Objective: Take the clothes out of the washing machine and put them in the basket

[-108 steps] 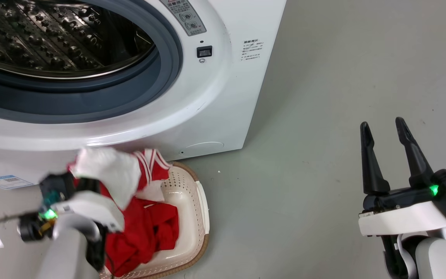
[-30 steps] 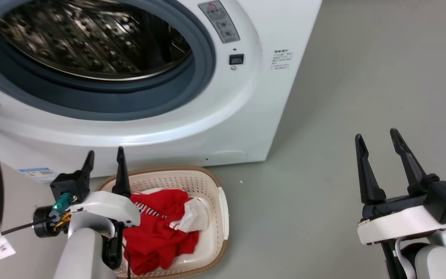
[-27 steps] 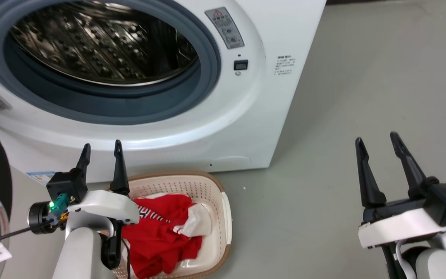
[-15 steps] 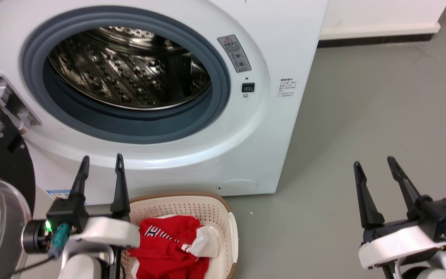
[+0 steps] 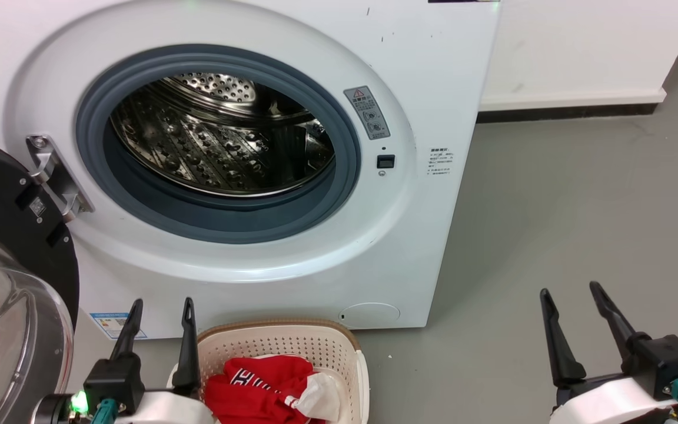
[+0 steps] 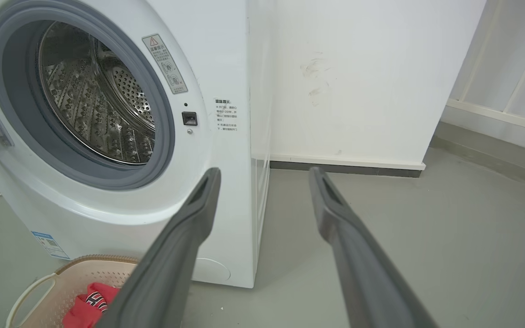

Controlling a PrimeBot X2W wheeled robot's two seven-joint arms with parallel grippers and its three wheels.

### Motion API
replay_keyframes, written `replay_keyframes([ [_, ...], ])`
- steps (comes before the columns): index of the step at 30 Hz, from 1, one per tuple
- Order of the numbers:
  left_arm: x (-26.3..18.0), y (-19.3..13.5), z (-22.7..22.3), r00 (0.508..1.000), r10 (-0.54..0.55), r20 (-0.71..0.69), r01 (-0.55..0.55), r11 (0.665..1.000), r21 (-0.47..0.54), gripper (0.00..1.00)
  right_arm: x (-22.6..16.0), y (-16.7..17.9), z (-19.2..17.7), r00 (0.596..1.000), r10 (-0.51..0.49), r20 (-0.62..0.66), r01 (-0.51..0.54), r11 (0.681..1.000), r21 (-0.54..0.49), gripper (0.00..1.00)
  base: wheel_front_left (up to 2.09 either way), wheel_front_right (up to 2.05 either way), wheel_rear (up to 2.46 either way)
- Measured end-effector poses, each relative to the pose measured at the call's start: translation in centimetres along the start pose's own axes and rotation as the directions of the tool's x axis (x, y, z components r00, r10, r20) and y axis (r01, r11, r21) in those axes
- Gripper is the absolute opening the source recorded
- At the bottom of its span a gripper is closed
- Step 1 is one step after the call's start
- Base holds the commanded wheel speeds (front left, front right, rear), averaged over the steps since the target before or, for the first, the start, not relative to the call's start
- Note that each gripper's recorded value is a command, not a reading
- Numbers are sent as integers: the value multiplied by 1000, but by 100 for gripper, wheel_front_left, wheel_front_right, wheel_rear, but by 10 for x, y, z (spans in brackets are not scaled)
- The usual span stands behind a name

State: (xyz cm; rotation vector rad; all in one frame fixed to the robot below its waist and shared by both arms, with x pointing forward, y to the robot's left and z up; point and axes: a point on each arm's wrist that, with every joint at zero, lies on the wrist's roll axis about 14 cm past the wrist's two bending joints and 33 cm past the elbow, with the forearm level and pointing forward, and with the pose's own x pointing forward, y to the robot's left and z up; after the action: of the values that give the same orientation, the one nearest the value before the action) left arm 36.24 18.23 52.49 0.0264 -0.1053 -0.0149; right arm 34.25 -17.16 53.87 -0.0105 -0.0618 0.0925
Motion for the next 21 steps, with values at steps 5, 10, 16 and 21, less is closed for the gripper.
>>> replay_keyframes([
  [5,-5,0,3,1000,7,1,-7,1000,-1,100,-1,6,-2,1000,17,-5,-17,1000,5,100,0,0,0],
  [10,-8,0,4,1000,11,0,-11,1000,-5,100,1,10,-2,1000,30,-6,-30,1000,7,100,0,0,0],
  [16,-9,3,5,1000,18,2,-18,1000,-5,100,4,16,-3,999,50,-8,-50,999,9,100,0,0,0],
  [21,-9,4,7,1000,23,7,-23,1000,-8,100,5,18,-3,998,56,-7,-56,998,9,100,0,0,0],
])
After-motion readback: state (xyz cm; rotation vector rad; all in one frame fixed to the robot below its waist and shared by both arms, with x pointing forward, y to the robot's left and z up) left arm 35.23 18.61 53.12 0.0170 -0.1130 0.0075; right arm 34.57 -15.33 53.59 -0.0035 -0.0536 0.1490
